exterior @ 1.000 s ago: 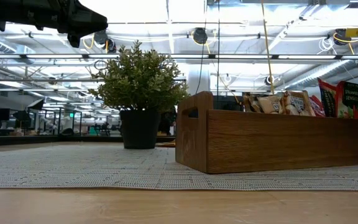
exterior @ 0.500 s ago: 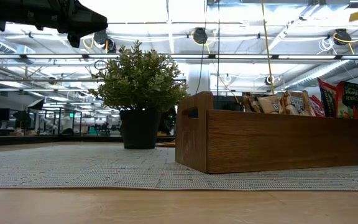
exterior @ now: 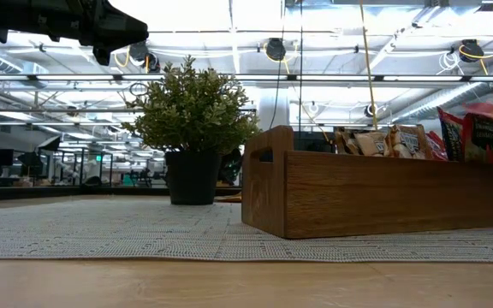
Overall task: Pick & Place Tea
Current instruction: Put the strawberry tea sachet into the brown organizer
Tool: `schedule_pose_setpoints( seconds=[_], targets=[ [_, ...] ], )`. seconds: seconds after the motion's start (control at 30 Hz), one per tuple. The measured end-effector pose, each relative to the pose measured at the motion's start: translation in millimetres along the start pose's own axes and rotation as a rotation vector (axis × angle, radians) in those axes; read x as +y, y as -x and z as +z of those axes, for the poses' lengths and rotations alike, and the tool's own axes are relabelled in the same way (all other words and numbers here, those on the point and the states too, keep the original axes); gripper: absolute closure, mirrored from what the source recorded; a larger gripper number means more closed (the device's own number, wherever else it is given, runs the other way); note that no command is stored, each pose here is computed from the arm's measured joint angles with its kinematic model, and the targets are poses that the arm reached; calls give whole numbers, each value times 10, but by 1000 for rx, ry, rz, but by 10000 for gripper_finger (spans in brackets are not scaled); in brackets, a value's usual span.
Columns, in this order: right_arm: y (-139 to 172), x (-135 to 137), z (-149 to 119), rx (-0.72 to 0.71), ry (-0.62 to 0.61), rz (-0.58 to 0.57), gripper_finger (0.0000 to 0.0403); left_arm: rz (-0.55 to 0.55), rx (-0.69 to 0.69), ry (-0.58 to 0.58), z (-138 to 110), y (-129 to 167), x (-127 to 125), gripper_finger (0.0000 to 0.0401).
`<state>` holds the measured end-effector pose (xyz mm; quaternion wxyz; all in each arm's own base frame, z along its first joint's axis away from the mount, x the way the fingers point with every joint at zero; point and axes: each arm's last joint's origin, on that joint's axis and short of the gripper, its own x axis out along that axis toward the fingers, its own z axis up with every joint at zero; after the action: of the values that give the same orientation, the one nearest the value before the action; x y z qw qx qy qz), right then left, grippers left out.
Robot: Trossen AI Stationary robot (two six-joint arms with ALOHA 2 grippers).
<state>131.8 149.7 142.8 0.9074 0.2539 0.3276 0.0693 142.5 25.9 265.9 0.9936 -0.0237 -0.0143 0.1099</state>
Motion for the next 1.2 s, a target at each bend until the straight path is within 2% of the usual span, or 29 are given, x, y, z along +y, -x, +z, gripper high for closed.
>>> schedule_pose_setpoints(
  seconds=[0.17,0.3,0.47,0.9,1.2],
  targets=[
    [113,-48,65,-61,125,-68,403,0,0,0,0,0,0,313],
    [208,-144,87,-93,206,-182,403,0,0,0,0,0,0,313],
    [234,-239,57,-74,291,-287,403,0,0,0,0,0,0,313],
    [139,-252,27,-72,499,-358,403,0,0,0,0,0,0,313],
    [85,-234,9,-56,625,-359,403,0,-1,0,1,0,0,313]
  ],
)
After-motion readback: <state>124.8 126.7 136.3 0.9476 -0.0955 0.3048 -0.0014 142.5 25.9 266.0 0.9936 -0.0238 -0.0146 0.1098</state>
